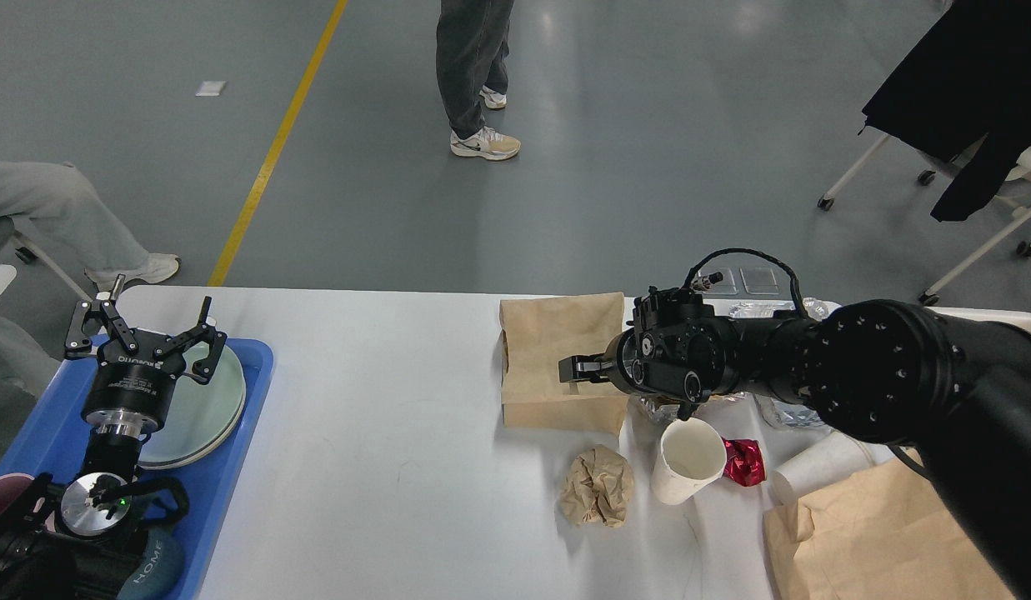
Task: Tidy desktop
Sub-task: 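Lower the right gripper and grasp the brown paper bag, then lift the paper bag with the right gripper and carry it to the white bin, then release the paper bag into the bin and withdraw the right gripper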
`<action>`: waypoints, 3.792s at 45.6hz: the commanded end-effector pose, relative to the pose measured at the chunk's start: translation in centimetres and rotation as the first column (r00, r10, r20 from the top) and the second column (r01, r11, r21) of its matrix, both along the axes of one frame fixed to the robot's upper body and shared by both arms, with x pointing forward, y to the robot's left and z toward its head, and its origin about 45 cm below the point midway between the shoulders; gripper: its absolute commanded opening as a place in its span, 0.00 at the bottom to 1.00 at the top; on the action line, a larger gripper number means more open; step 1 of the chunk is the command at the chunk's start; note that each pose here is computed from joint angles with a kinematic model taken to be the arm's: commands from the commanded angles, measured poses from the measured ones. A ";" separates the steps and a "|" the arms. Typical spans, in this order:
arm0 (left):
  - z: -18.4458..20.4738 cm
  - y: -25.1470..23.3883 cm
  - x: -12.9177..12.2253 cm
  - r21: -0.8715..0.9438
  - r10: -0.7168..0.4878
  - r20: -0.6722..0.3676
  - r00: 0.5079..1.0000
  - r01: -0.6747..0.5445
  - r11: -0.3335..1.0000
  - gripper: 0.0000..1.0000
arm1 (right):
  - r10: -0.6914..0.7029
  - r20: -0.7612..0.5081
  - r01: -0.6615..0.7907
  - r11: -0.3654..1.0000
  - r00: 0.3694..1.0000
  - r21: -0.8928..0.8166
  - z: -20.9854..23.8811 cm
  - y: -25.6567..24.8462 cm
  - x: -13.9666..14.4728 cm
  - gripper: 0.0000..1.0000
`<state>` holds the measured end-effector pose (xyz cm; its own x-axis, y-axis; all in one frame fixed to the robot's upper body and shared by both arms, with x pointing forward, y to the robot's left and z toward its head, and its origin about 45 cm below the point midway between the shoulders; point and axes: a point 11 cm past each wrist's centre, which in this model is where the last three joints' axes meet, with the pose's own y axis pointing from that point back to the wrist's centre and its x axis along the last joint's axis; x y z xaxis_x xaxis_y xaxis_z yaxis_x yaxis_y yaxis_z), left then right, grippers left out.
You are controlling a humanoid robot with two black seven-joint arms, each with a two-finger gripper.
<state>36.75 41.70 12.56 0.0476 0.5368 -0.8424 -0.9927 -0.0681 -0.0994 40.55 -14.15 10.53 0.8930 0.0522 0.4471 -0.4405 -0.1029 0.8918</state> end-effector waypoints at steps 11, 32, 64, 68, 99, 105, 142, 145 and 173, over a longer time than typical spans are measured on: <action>0.0 0.0 0.0 0.000 0.000 0.000 1.000 0.000 1.000 0.96 | -0.055 0.066 0.052 0.997 0.996 0.051 -1.8 0.2 -0.4 0.93; 0.0 0.0 0.0 -0.001 0.001 0.000 1.000 -0.001 1.000 0.96 | -0.076 0.065 0.070 0.994 0.995 0.082 -3.0 1.0 -1.2 0.28; 0.0 0.0 0.0 0.000 -0.001 0.001 1.000 0.001 1.000 0.96 | -0.068 -0.003 0.068 0.990 0.998 0.121 -3.2 2.8 -2.7 0.00; 0.0 0.0 0.0 0.000 -0.001 0.001 1.000 0.001 1.000 0.96 | -0.079 -0.021 0.081 0.986 0.997 0.146 -2.0 3.6 -2.5 0.00; 0.0 0.0 0.0 0.000 -0.001 0.001 1.000 0.001 1.000 0.96 | -0.035 -0.214 0.034 0.999 0.976 -0.008 21.8 -1.7 -0.8 0.00; 0.0 0.0 0.0 0.000 0.000 0.000 1.000 0.000 1.000 0.96 | -0.056 -0.210 0.050 0.998 0.976 -0.037 27.0 -3.7 -1.8 0.00; 0.0 0.1 -0.1 0.000 0.003 0.000 1.000 -0.003 1.000 0.96 | -0.479 -0.051 0.463 0.867 0.876 -0.183 33.7 -27.5 -6.5 0.00; -0.1 0.0 -0.1 -0.001 0.001 -0.001 1.000 -0.001 1.000 0.96 | -0.540 -0.052 0.524 0.833 0.840 -0.179 32.1 -32.0 -7.0 0.00; 0.0 0.0 0.0 -0.001 0.001 0.000 1.000 -0.001 1.000 0.96 | -0.633 0.105 0.631 0.714 0.767 -0.303 5.6 -45.2 -11.0 0.00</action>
